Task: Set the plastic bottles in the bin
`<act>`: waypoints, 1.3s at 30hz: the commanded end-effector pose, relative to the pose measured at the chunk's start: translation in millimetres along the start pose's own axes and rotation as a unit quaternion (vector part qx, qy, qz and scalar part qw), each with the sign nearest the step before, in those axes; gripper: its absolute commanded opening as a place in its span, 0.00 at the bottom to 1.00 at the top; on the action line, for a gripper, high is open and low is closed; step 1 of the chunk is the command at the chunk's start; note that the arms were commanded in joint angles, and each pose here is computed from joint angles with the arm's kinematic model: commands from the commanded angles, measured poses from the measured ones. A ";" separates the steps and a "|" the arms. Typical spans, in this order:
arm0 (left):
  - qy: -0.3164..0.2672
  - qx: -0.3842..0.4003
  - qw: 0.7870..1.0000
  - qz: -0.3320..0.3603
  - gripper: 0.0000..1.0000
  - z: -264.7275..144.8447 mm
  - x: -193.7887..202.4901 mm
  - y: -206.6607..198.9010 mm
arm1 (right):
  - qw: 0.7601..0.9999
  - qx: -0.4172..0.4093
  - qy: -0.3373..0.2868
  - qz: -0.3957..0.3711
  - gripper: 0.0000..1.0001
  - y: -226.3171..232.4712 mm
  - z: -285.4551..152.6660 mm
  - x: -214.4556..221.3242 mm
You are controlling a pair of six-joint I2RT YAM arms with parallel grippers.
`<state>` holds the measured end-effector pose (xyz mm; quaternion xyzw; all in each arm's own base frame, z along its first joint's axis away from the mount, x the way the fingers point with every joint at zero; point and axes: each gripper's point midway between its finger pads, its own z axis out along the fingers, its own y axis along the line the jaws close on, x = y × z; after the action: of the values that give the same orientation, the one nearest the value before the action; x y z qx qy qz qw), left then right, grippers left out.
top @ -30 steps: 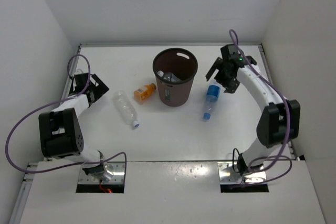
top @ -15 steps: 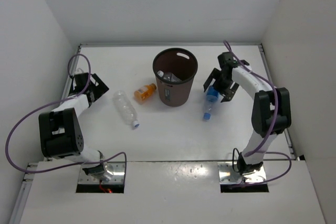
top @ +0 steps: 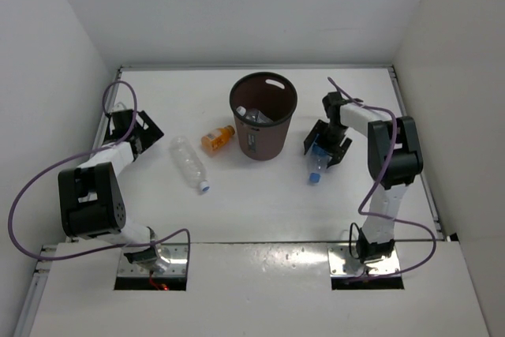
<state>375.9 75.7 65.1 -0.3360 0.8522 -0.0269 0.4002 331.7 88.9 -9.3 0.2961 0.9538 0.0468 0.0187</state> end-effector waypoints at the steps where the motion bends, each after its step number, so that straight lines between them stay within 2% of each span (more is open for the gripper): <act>1: -0.036 0.014 0.999 0.003 1.00 -7.0 -26.4 -11.5 | 1.000 -0.026 -0.009 0.011 0.84 3.7 -10.7 -5.0; 6: -0.036 0.014 0.999 0.007 1.00 -7.0 -26.5 -11.2 | 0.999 -0.026 -0.025 0.020 0.67 -2.4 -18.3 -12.2; 12: -0.032 0.012 0.999 0.008 1.00 -6.4 -22.5 -9.0 | 0.997 -0.047 -0.057 0.032 0.58 0.0 -43.9 -25.1; 15: -0.032 0.012 0.999 0.008 1.00 -6.4 -22.5 -9.0 | 0.991 -0.074 -0.101 0.044 0.50 6.2 -81.4 -43.5; 19: -0.032 0.012 0.999 0.008 1.00 -5.6 -20.9 -8.2 | 0.977 -0.100 -0.180 0.055 0.50 14.0 -144.1 -70.2; 22: -0.033 0.013 0.999 0.008 1.00 -4.9 -19.3 -7.4 | 0.958 -0.137 -0.247 0.056 0.49 24.8 -201.3 -87.8; 26: -0.032 0.017 0.999 0.008 1.00 -4.3 -16.8 -7.9 | 0.920 -0.215 -0.328 0.019 0.49 58.6 -274.3 -99.1; 33: -0.024 0.022 0.999 0.011 1.00 -4.3 -10.3 -10.3 | 0.867 -0.308 -0.391 -0.022 0.48 98.0 -357.4 -84.9; 36: -0.024 0.022 0.999 0.011 1.00 -4.3 -10.3 -10.3 | 0.843 -0.354 -0.401 -0.066 0.48 125.6 -386.1 -64.7; 39: -0.021 0.027 0.999 0.011 1.00 -4.6 -9.4 -11.9 | 0.838 -0.362 -0.393 -0.114 0.48 159.2 -388.5 -49.0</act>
<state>377.7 74.4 65.7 -0.3249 0.8538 -0.0269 0.4059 430.9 130.0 363.6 0.2055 0.8227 0.2386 0.4733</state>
